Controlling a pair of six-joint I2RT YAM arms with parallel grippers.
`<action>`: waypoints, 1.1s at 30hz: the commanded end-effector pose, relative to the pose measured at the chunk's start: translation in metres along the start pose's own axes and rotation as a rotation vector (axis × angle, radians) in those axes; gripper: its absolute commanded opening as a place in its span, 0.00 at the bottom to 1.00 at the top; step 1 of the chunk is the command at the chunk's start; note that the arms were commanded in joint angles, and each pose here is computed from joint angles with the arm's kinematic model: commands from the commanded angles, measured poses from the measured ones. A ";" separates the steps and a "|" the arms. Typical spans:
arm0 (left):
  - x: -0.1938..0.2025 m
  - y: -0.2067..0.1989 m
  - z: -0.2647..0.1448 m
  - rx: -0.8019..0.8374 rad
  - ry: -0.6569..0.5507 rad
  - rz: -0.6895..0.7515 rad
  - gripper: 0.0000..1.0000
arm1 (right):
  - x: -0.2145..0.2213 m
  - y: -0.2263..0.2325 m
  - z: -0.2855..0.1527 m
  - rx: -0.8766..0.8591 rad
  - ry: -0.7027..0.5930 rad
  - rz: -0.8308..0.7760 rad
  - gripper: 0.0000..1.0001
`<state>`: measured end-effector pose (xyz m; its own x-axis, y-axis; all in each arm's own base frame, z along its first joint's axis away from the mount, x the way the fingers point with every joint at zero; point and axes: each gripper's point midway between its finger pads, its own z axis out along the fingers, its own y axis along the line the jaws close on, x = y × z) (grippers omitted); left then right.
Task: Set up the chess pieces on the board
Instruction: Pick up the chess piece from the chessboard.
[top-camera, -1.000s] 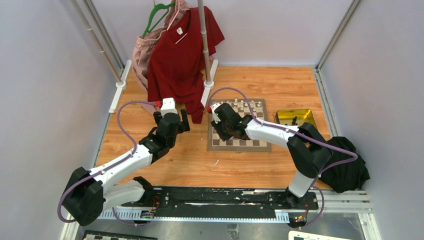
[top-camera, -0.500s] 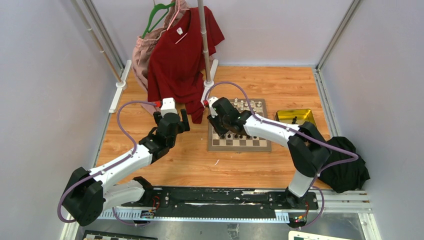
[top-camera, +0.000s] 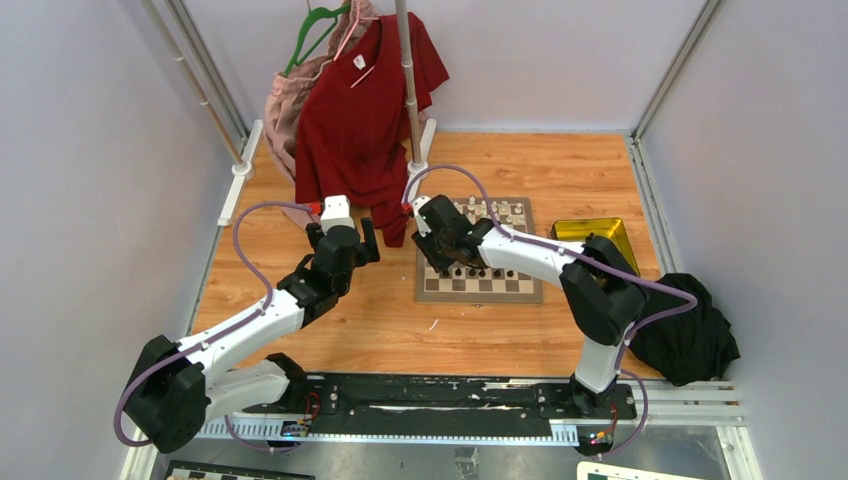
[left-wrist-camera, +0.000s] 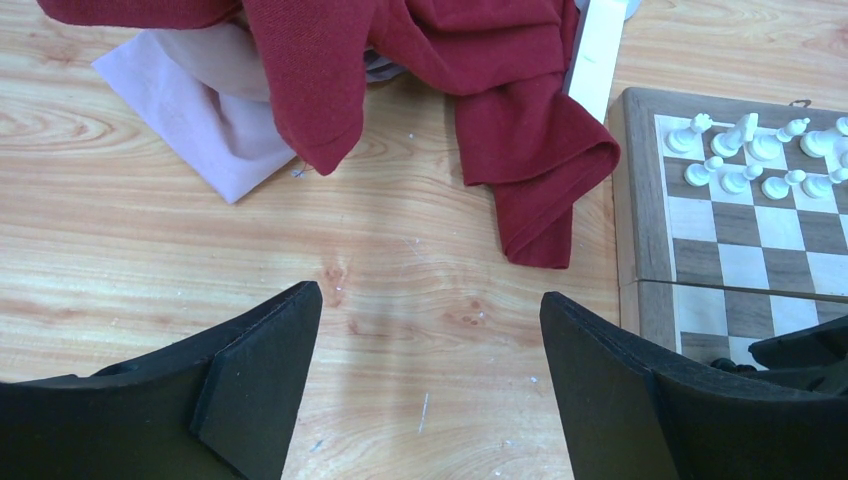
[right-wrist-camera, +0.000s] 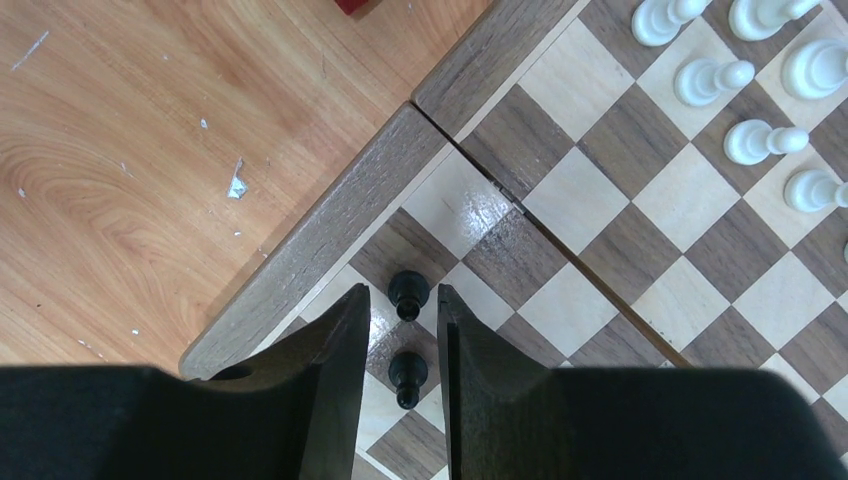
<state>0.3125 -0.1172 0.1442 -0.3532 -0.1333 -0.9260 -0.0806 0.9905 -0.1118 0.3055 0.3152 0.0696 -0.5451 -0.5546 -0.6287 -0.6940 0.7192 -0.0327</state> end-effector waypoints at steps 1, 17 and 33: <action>-0.011 0.003 0.000 -0.015 -0.043 -0.027 0.86 | -0.009 -0.006 0.002 0.012 -0.006 -0.011 0.34; -0.007 0.003 0.003 -0.018 -0.032 -0.021 0.86 | -0.002 -0.009 0.004 0.001 0.006 0.008 0.10; -0.007 0.002 0.000 -0.013 -0.028 -0.043 0.86 | -0.005 0.007 -0.018 -0.067 -0.030 0.009 0.02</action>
<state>0.3128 -0.1176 0.1448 -0.3506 -0.1387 -0.9262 -0.0817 0.9897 -0.1173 0.3028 0.3161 0.0727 -0.5452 -0.5498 -0.6328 -0.7134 0.7007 0.0058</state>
